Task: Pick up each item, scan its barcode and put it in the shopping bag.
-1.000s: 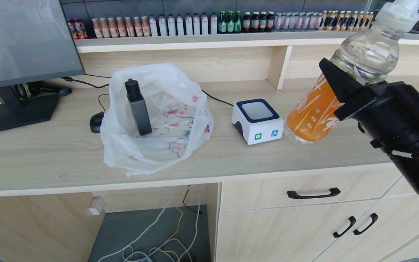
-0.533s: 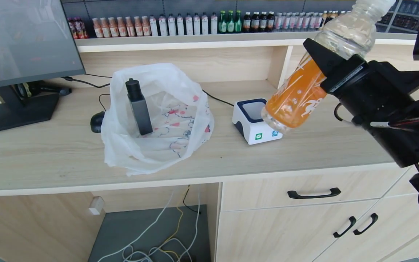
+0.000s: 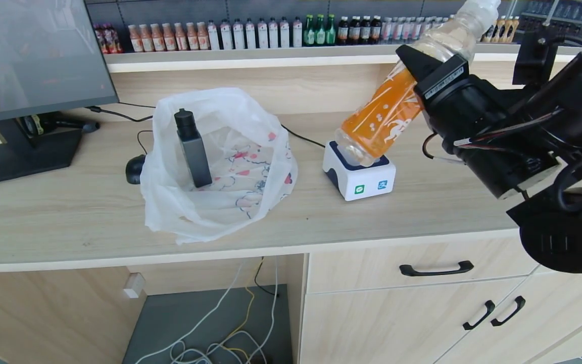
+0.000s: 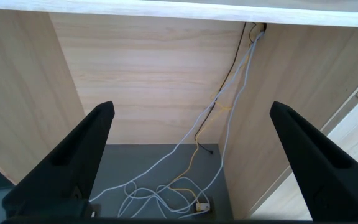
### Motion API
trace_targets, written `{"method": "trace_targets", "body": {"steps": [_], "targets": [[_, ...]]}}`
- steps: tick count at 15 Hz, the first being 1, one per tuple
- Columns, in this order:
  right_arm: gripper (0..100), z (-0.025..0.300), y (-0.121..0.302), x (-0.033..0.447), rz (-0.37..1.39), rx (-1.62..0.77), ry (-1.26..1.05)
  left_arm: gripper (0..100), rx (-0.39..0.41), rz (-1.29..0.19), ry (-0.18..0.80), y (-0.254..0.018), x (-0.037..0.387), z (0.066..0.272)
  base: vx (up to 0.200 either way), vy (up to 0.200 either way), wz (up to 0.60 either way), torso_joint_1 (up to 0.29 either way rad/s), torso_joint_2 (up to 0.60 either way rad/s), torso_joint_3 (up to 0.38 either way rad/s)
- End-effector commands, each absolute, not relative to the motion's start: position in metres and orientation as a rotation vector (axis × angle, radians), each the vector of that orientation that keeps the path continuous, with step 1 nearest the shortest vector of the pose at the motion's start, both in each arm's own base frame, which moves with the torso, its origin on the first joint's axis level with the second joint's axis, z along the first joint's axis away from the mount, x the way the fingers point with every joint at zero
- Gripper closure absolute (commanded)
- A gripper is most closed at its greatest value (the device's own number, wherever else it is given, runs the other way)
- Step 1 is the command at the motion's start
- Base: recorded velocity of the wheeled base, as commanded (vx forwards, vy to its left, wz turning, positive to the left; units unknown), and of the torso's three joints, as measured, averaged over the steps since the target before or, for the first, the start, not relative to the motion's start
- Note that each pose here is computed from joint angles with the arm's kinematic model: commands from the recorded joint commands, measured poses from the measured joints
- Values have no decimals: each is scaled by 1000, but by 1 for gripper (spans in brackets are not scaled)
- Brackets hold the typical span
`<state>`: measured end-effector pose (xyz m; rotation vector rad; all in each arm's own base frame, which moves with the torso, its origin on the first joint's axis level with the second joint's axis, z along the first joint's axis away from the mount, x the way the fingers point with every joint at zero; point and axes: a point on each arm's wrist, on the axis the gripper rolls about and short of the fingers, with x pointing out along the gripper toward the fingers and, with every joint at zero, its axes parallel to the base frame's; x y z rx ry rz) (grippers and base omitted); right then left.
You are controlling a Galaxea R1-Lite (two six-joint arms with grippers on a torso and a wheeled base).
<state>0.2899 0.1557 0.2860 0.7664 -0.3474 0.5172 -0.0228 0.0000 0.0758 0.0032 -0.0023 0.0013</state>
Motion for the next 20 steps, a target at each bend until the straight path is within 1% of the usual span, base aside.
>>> {"method": "trace_targets", "body": {"steps": [1,2,3,6,9,11,13,15,20], "targets": [[100,277,161,299,493,794,-310,0,3,2,-3,0,-23,76,0,0,0,0,0,0],[100,276,164,308,445,862,-301,0,3,2,-3,0,-23,76,0,0,0,0,0,0],[100,279,166,314,435,900,-315,0,3,2,-3,0,-23,76,0,0,0,0,0,0],[100,277,170,324,437,936,-315,0,3,2,-3,0,-23,76,0,0,0,0,0,0],[100,277,175,331,451,1048,-275,0,3,2,-3,0,-23,76,0,0,0,0,0,0],[100,285,173,335,424,1149,-220,0,3,2,-3,0,-23,76,0,0,0,0,0,0],[100,284,166,347,380,1238,-193,0,3,2,-3,0,-23,76,0,0,0,0,0,0],[100,288,164,349,386,1300,-190,0,3,2,-3,0,-23,76,0,0,0,0,0,0],[100,270,162,356,349,1347,-140,0,3,2,-3,0,-23,76,0,0,0,0,0,0]]}}
